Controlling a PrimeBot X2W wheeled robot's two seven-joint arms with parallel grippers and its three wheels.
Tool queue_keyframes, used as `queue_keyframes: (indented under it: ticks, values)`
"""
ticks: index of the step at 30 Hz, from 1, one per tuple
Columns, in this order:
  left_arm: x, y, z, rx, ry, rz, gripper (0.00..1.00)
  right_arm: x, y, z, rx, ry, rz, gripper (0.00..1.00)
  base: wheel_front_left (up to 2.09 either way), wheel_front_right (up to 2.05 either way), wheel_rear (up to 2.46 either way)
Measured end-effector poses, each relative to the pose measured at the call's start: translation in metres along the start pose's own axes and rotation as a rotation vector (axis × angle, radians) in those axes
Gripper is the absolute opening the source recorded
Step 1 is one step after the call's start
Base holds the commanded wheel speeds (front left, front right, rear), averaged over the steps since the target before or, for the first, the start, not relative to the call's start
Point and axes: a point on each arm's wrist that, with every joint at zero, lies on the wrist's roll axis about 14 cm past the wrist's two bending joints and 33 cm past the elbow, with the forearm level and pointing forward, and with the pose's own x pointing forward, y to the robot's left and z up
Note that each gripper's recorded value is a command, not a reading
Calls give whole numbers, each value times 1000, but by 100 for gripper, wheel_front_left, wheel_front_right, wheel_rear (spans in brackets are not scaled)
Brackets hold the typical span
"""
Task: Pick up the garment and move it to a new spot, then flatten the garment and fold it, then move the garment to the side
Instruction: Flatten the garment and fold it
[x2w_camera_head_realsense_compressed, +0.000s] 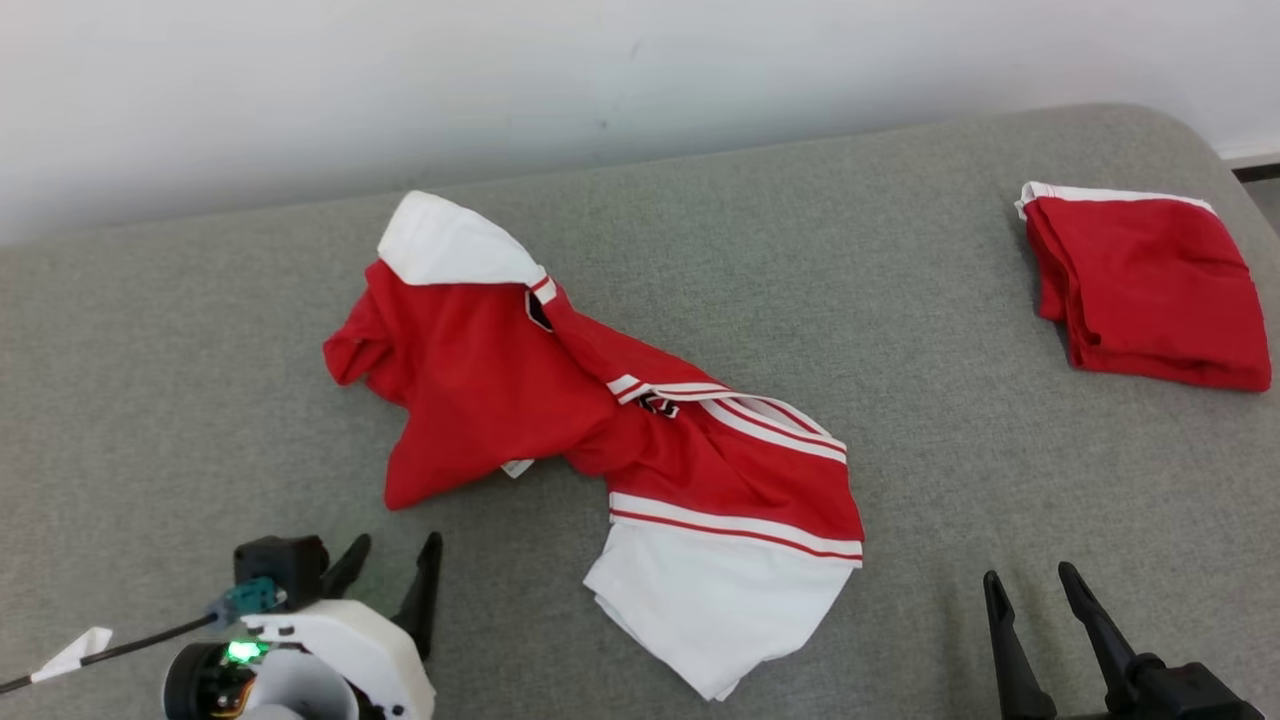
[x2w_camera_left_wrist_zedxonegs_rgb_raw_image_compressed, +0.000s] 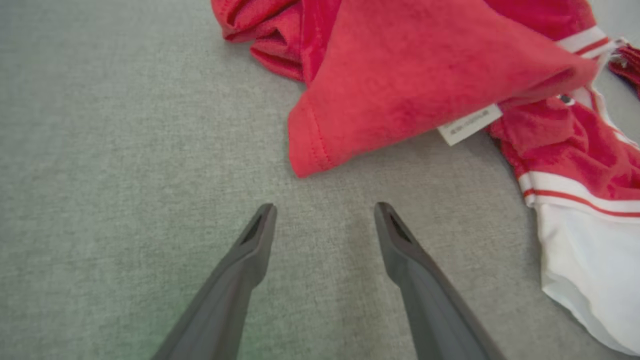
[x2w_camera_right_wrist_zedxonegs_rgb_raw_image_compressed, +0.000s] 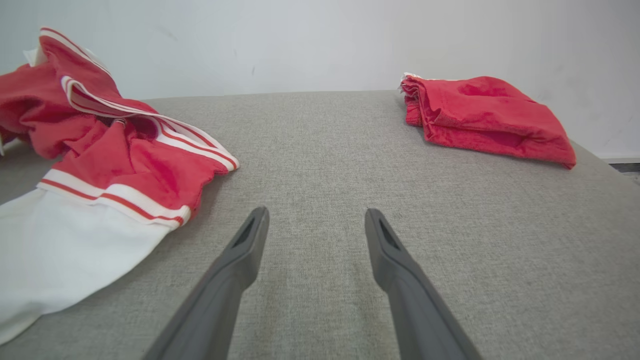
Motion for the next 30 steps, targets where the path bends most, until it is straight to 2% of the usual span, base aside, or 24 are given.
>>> queue_keyframes:
  ticks: [6, 22, 23, 24, 30]
  values:
    - [23, 11, -14, -6, 28, 21, 100, 4, -9, -3, -8, 14, -27, 100, 0, 0, 0]
    - [52, 0, -1, -11, -40, -26, 100, 9, -11, -7, -12, 28, -33, 100, 0, 0, 0]
    - [52, -3, 0, -14, -44, -35, 40, 9, -10, -6, -12, 27, -31, 100, 0, 0, 0]
    - [53, -5, 2, -14, -48, -44, 1, 9, -10, -6, -12, 26, -30, 100, 0, 0, 0]
    - [47, -19, 10, -6, -70, -94, 0, 6, -8, -5, -6, 21, -26, 100, 0, 0, 0]
